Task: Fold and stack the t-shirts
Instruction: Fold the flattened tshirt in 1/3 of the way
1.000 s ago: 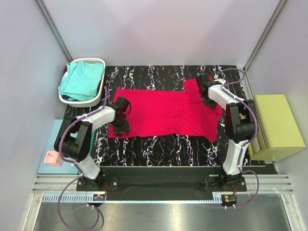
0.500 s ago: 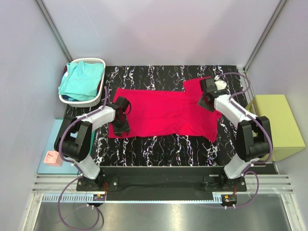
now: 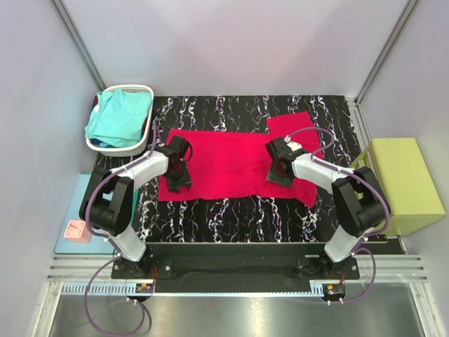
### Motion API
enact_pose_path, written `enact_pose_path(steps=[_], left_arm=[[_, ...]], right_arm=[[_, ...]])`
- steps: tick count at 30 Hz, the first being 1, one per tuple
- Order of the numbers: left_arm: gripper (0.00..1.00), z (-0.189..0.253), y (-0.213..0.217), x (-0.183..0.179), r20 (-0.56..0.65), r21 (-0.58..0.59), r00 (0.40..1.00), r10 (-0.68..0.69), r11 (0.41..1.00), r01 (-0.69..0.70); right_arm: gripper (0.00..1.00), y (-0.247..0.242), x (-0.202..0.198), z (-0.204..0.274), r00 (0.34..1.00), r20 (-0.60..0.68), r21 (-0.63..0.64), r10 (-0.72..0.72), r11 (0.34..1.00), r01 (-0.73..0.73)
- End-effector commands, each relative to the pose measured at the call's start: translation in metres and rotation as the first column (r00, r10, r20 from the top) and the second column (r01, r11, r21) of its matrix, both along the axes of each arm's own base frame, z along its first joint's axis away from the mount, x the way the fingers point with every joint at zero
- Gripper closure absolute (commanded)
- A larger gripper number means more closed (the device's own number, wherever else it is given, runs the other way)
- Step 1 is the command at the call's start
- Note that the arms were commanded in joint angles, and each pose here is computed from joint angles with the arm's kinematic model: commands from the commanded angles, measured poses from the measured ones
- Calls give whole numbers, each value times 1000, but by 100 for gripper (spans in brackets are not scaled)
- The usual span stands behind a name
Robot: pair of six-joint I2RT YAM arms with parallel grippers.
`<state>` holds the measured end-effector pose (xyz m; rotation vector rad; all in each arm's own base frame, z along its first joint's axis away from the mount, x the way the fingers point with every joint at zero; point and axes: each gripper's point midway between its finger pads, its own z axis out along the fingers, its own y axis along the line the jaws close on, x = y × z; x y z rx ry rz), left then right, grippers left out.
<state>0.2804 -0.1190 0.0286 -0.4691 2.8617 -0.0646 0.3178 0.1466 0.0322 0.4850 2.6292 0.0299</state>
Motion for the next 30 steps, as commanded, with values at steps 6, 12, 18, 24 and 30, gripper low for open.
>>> enact_pose_path(steps=[6,12,18,24,30], left_arm=[[57,-2,0,9,9,14,1000,18,1000,-18],[58,-21,3,-7,-64,23,998,26,999,-24],[58,-27,6,-26,-97,17,995,39,999,-38],[58,-26,10,-42,-109,14,993,40,999,-38],[58,-25,16,-54,-113,22,993,41,999,-39]], right_arm=[[49,-21,-22,-19,995,-87,-84,-51,996,44],[50,-31,-46,-27,987,-150,-113,-62,993,45],[50,-38,-65,-26,983,-169,-106,-77,993,59],[50,-46,-84,-26,975,-201,-112,-94,991,73],[50,-50,-91,-26,972,-214,-121,-102,990,77]])
